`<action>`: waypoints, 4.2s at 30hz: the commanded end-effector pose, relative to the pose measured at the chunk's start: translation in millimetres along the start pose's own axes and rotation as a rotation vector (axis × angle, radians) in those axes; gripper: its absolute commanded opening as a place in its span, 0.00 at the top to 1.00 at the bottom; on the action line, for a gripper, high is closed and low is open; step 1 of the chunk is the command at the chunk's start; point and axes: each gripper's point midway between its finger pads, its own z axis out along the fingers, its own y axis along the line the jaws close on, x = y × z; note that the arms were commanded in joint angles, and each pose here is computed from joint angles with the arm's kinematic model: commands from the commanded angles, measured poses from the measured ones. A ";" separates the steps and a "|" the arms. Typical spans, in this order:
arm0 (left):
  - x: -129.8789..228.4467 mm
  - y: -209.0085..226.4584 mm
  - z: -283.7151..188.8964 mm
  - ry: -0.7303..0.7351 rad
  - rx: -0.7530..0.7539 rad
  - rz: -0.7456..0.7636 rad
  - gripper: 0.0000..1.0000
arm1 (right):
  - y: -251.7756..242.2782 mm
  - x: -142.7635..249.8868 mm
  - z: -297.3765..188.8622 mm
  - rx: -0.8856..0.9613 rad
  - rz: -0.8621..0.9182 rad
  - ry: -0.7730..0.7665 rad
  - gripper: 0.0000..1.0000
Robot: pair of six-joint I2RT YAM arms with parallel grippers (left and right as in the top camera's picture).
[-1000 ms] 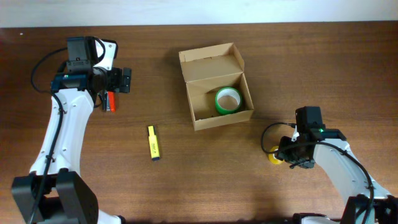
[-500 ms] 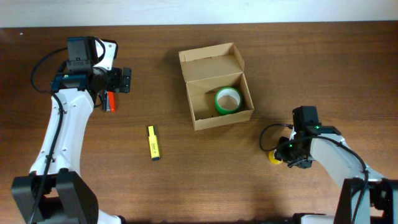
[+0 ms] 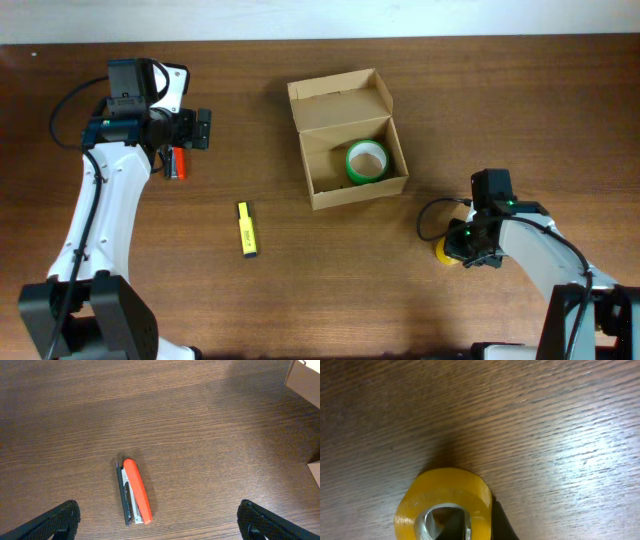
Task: Pack container
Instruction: 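Lower the right gripper and grasp the yellow tape roll, then carry the yellow tape roll into the box, drop it inside green roll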
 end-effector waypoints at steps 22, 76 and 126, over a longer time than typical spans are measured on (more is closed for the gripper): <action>-3.5 0.6 1.1 -0.002 0.000 0.017 0.01 | 74.4 -185.4 -259.4 -0.115 -0.304 -0.532 0.96; -3.3 0.6 1.1 -0.001 0.000 0.017 0.00 | 227.9 -118.9 -54.4 0.024 -0.852 -0.103 0.96; -2.4 0.3 0.9 0.002 0.002 0.016 0.00 | 224.0 -138.5 -192.5 0.147 -0.849 -0.364 0.37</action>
